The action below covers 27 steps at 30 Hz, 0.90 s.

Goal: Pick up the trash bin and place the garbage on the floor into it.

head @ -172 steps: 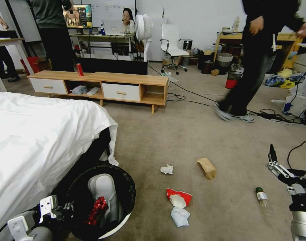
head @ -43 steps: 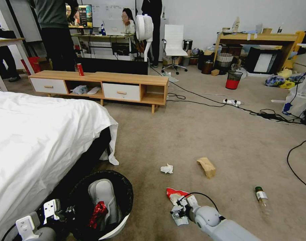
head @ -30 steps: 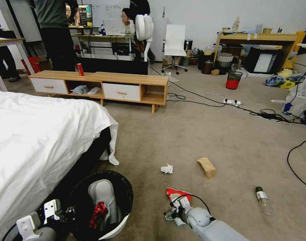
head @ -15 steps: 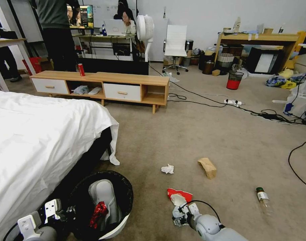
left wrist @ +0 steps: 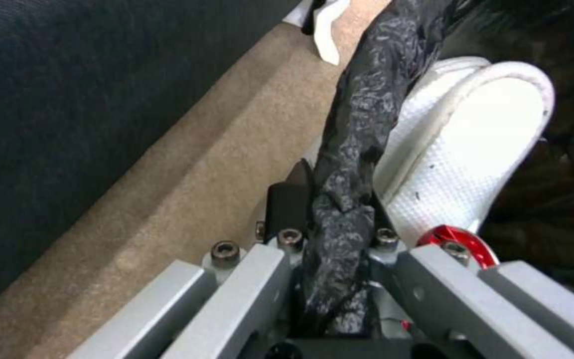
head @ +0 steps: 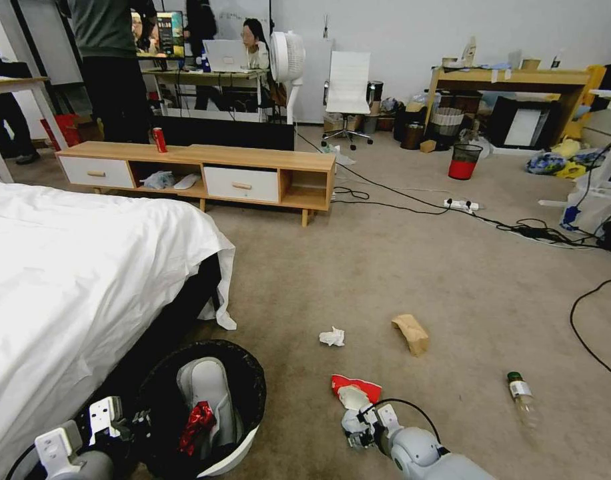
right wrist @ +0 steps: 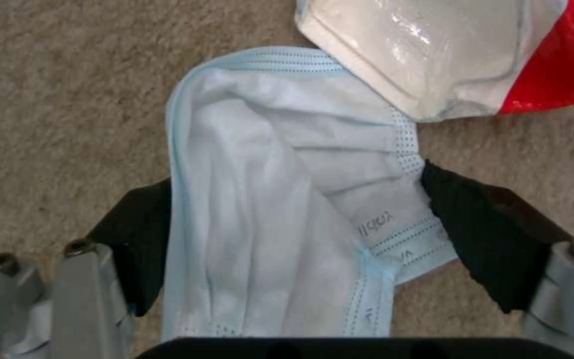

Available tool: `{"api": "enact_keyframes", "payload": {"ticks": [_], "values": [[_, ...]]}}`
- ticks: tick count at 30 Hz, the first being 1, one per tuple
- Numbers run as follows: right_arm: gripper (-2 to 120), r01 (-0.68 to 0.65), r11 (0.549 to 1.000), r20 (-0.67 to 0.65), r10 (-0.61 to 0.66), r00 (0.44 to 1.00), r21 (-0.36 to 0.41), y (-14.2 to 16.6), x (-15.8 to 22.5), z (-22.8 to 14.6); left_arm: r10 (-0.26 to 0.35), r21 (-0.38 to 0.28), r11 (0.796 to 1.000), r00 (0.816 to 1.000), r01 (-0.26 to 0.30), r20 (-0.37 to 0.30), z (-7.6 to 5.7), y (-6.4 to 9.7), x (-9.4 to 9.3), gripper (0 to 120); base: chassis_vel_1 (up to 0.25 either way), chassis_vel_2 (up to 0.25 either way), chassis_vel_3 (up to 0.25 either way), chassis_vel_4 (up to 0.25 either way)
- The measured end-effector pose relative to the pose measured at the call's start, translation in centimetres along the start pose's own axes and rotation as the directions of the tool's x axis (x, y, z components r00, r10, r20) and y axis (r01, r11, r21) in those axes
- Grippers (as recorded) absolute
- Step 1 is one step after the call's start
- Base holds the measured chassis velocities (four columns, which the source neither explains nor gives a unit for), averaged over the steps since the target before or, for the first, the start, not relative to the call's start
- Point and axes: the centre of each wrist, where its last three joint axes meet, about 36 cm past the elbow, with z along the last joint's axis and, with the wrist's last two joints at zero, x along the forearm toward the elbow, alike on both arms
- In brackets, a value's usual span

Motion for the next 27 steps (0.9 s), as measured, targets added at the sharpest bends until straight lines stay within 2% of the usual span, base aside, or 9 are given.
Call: {"api": "enact_keyframes", "payload": {"ticks": [4, 7, 10, 12, 15, 18, 24, 25, 27], "values": [[78, 0.003, 1.0, 0.005, -0.003, 1.0, 0.002, 0.2, 0.0, -0.1, 0.0, 0.0, 1.0, 1.0, 0.0, 0.001, 0.0, 0.0, 0.0, 2, 0.0, 0.0, 0.0, 0.0], [67, 0.007, 1.0, 0.007, -0.007, 1.0, 0.006, 0.3, 0.2, 0.0, 0.0, 0.0, 1.0, 1.0, 0.0, 0.002, 0.0, 0.0, 0.0, 2, 0.0, 0.0, 0.0, 0.0], [63, 0.006, 1.0, 0.008, -0.006, 1.0, 0.009, 0.2, 0.5, 0.2, 0.001, 0.001, 1.0, 1.0, -0.001, 0.001, 0.0, -0.1, 0.0, 2, 0.0, 0.0, 0.0, 0.0], [50, -0.009, 1.0, 0.007, 0.009, 1.0, 0.013, -0.1, 1.4, 0.7, 0.003, 0.0, 1.0, 1.0, -0.003, 0.001, 0.0, -0.2, -0.1, 2, 0.0, 0.0, 0.0, 0.0], [45, -0.024, 1.0, 0.002, 0.024, 1.0, 0.017, -0.4, 1.9, 0.8, 0.003, -0.001, 1.0, 1.0, -0.003, 0.001, 0.0, -0.2, -0.1, 2, 0.0, 0.0, 0.0, 0.0], [28, -0.044, 0.999, 0.0, 0.044, 0.999, 0.028, -0.9, 3.7, 0.9, 0.005, -0.002, 1.0, 1.0, -0.005, 0.001, 0.0, -0.3, -0.1, 2, 0.0, 0.0, 0.0, 0.0], [14, -0.043, 0.998, 0.022, 0.042, 0.999, 0.039, -0.5, 5.4, 0.5, 0.004, -0.002, 1.0, 1.0, -0.004, 0.001, 0.0, -0.3, -0.1, 2, 0.0, 0.0, 0.0, 0.0], [5, -0.043, 0.998, 0.036, 0.041, 0.999, 0.048, -0.3, 6.5, 0.2, 0.005, -0.004, 1.0, 1.0, -0.005, 0.003, -0.1, -0.3, -0.1, 2, 0.0, 0.0, 0.0, 0.0], [0, -0.04, 0.998, 0.048, 0.037, 0.998, 0.054, -0.1, 7.3, 0.0, 0.006, -0.005, 1.0, 1.0, -0.006, 0.005, -0.1, -0.4, 0.0, 2, 0.0, 0.0, 0.0, 0.0]]}}
